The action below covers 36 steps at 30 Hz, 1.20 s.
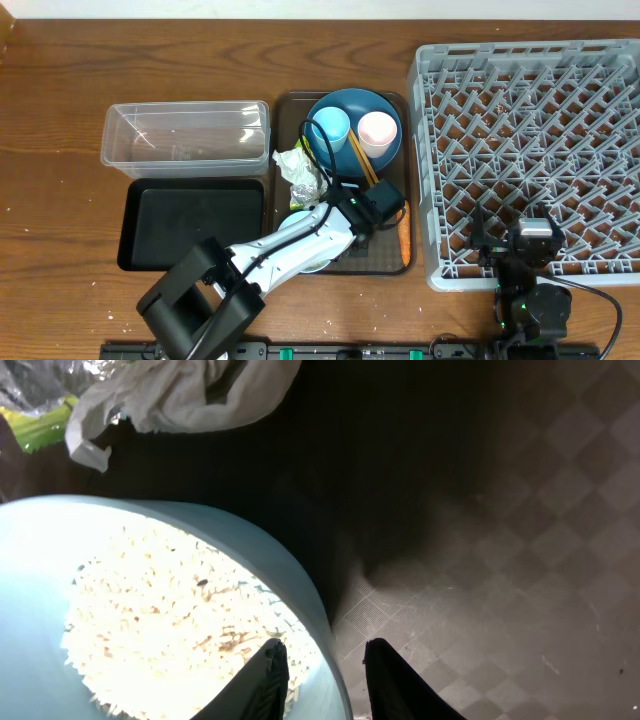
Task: Sort waste into correct bins and load items into the dishwasher rack
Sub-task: 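Lower the left gripper and grasp the rim of the light-blue bowl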
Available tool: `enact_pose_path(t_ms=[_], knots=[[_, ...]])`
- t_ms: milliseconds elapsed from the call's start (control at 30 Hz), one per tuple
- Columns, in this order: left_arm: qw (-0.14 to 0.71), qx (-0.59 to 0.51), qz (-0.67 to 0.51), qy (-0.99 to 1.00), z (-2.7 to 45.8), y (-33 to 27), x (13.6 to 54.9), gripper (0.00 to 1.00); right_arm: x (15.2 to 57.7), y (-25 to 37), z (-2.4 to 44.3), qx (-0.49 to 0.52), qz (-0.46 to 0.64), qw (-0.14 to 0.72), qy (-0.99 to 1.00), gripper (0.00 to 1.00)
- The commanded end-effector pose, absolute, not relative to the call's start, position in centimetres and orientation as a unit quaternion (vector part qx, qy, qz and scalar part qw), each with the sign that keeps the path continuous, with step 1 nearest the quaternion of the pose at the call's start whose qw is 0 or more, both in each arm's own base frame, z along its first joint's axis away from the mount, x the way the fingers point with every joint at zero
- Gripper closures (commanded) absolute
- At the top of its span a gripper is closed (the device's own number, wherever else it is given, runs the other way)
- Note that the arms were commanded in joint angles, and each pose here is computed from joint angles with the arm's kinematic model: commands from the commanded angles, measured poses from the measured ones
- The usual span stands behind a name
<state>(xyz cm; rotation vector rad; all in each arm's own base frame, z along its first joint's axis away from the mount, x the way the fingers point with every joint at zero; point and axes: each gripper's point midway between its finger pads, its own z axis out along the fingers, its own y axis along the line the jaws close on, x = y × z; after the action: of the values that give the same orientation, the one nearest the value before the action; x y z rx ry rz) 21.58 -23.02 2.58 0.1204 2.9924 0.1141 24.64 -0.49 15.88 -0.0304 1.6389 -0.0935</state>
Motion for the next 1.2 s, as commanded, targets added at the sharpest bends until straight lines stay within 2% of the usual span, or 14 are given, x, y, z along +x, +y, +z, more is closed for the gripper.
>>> enact_pose_path(t_ms=[0,400,500,567,633,833,1167], knots=[[0.065,0.030,0.053,0.996,2.0,-22.6,21.0,0.71,24.6,-0.6,15.8,-0.016,-0.045,0.681,0.731,0.01],[0.066,0.040,0.053,0.996,2.0,-23.0,20.5,0.75,24.6,-0.6,15.8,-0.016,-0.046,0.681,0.731,0.01],[0.063,0.041,0.056,0.996,2.0,-22.9,20.4,0.81,24.6,-0.6,15.8,-0.016,-0.045,0.681,0.731,0.01],[0.063,0.040,0.055,0.996,2.0,-22.9,20.4,0.81,24.6,-0.6,15.8,-0.016,-0.046,0.681,0.731,0.01],[0.063,0.040,0.056,0.996,2.0,-22.9,20.4,0.87,24.6,-0.6,15.8,-0.016,-0.046,0.681,0.731,0.01],[0.062,0.041,0.057,0.996,2.0,-22.8,20.4,0.92,24.6,-0.6,15.8,-0.016,-0.045,0.681,0.731,0.01],[0.050,0.042,0.073,0.995,2.0,-22.0,19.8,0.94,24.6,-0.6,15.8,-0.016,-0.045,0.681,0.731,0.01]])
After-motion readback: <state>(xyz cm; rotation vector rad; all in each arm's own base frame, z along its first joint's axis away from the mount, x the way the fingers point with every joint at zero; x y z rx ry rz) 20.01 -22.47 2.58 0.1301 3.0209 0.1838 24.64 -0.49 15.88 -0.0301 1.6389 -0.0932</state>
